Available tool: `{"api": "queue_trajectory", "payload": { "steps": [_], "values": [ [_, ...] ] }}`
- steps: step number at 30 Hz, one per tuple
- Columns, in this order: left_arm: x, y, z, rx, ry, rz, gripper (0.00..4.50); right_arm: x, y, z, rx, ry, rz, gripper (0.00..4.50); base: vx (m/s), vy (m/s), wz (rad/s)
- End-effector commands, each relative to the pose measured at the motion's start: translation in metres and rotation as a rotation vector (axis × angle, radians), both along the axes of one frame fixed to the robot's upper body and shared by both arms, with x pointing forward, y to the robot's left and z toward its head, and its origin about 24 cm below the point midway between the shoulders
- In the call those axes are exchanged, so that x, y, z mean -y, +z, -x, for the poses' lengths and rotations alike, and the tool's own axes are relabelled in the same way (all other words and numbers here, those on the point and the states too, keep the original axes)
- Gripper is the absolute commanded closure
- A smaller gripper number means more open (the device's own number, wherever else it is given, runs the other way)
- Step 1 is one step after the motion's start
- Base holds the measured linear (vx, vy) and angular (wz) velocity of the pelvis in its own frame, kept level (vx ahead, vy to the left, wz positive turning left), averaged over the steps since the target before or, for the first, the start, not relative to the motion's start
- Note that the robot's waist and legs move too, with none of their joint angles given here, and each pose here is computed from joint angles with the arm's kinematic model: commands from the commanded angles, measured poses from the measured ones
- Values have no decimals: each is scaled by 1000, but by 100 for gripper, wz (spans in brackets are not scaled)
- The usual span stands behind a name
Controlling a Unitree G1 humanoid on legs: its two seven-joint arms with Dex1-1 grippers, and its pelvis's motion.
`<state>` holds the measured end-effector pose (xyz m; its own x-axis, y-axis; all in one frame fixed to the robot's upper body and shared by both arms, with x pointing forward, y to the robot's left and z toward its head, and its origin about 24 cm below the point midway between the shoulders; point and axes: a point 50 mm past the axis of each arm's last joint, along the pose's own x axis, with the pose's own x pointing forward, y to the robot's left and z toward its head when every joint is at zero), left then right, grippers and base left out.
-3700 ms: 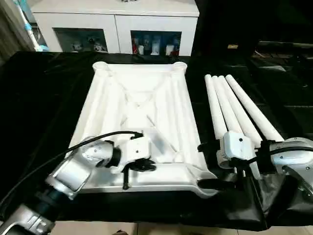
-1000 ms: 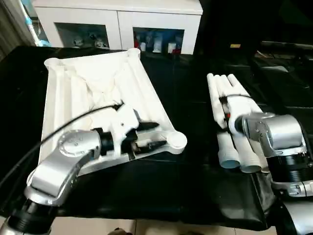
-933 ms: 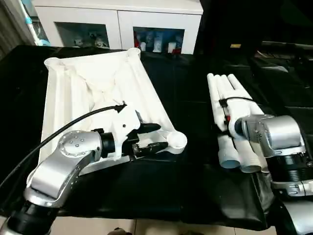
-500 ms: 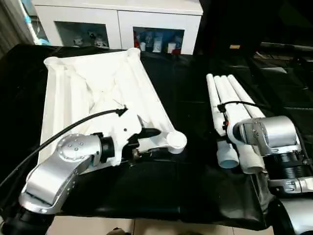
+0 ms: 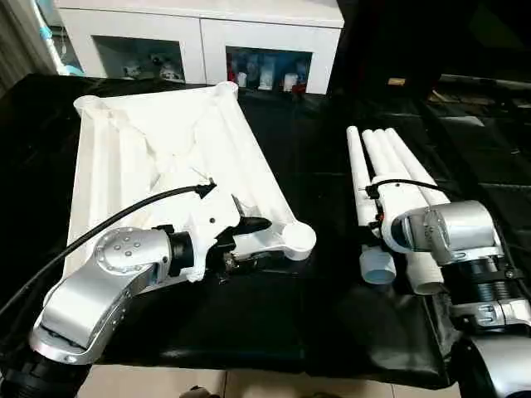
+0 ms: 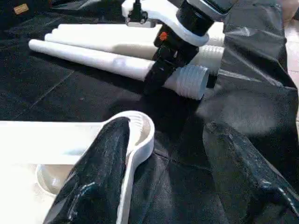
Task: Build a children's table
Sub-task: Rotate table base
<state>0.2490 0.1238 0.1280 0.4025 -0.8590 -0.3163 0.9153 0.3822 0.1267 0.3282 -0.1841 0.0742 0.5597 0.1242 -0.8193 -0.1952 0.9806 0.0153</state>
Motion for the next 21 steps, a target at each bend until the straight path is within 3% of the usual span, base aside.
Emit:
{"api": "queue_trajectory", "payload": {
  "steps": [1,9,13,15,17,19,21],
  "values": [
    [2,4,2,26,-13,-12,169,1,2,-2,2,-17,-14,191,0,0,0],
    [0,5,-2,63,16,-30,169,1,2,-2,12,-41,-33,255,0,0,0],
    [-1,8,-11,95,79,-18,169,1,6,-5,51,-70,-70,264,0,0,0],
    [-3,12,-21,127,159,6,169,-1,15,-8,112,-74,-102,264,0,0,0],
    [-5,22,-37,159,285,75,140,-5,33,-14,239,-64,-176,264,0,0,0],
    [-5,24,-40,164,310,98,133,-6,39,-16,285,-58,-204,264,0,0,0],
    [-1,32,-45,154,329,177,106,-11,59,-18,448,-16,-321,264,0,0,0]
  ]
}}
